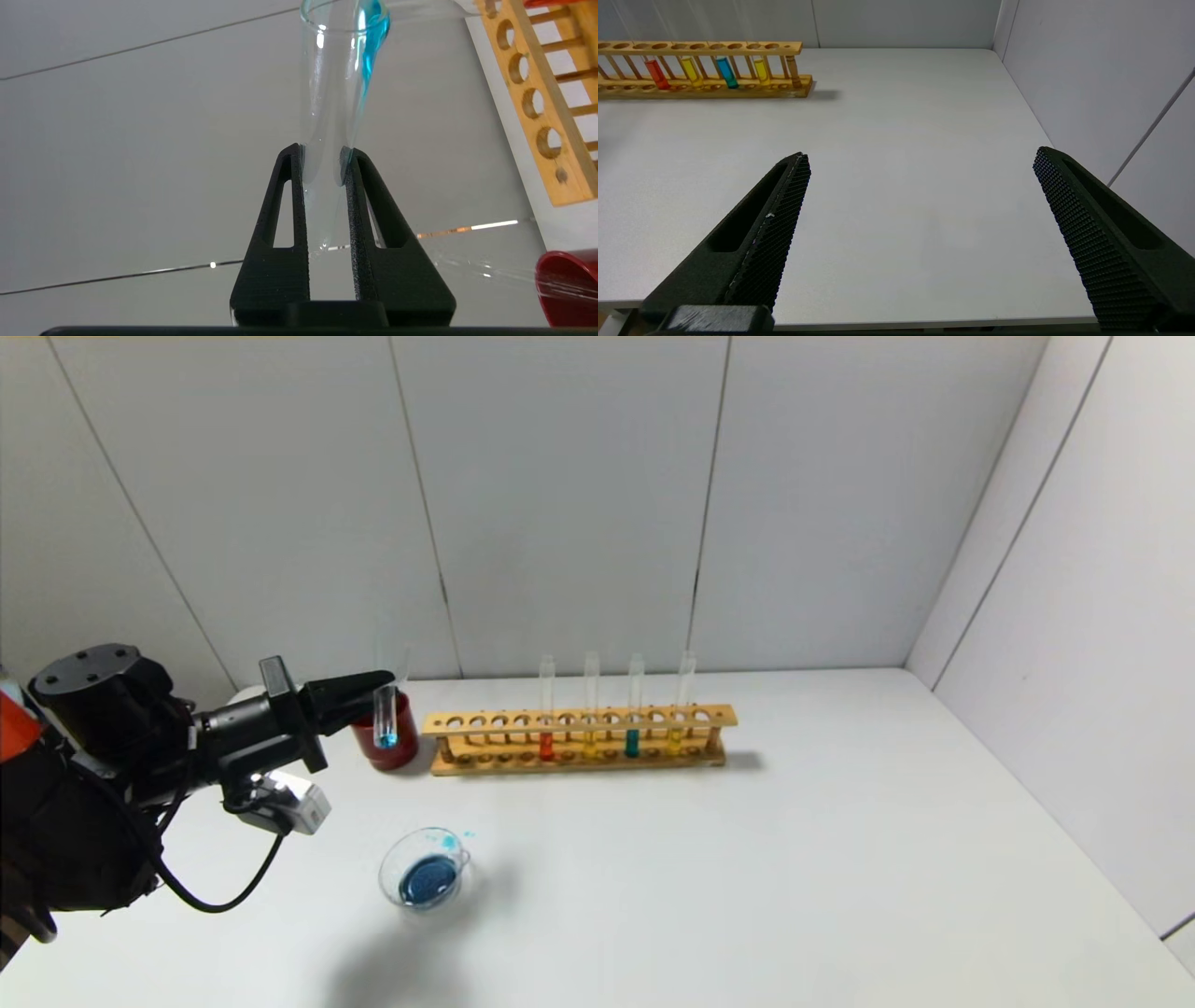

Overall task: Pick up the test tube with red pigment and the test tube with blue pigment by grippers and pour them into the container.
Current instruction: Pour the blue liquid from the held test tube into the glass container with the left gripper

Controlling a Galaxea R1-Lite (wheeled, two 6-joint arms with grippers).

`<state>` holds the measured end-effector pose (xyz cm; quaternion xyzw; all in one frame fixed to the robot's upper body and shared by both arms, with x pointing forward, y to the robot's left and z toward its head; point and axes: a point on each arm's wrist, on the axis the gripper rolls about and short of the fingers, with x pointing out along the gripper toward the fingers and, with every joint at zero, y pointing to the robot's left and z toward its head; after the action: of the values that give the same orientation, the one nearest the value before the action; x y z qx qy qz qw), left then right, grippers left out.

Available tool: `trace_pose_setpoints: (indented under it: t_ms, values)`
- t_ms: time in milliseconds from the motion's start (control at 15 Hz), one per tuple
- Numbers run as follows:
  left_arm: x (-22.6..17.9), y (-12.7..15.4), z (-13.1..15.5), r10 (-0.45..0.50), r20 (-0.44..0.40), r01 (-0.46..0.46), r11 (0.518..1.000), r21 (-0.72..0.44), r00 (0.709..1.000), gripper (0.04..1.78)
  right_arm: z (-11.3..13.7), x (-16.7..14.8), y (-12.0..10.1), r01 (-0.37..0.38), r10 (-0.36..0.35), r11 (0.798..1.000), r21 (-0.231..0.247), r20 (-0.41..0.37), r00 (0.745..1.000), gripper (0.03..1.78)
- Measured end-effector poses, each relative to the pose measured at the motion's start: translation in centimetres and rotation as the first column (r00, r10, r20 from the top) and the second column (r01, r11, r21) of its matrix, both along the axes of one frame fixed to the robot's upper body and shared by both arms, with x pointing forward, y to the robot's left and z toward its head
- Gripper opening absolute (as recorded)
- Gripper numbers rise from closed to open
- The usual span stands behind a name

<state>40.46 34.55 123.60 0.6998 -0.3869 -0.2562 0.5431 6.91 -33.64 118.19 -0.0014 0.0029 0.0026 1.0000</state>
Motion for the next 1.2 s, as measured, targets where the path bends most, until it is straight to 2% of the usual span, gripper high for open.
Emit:
trace_pose_setpoints:
  t_ms: [1200]
  values:
    - [0.08, 0.61, -0.17, 0.012, 0.071, -0.016, 0.998, 0.053, 0.997, 0.3, 0.0, 0.0, 0.0, 0.0, 0.0, 1.0, 0.0, 0.0, 1.0, 1.75]
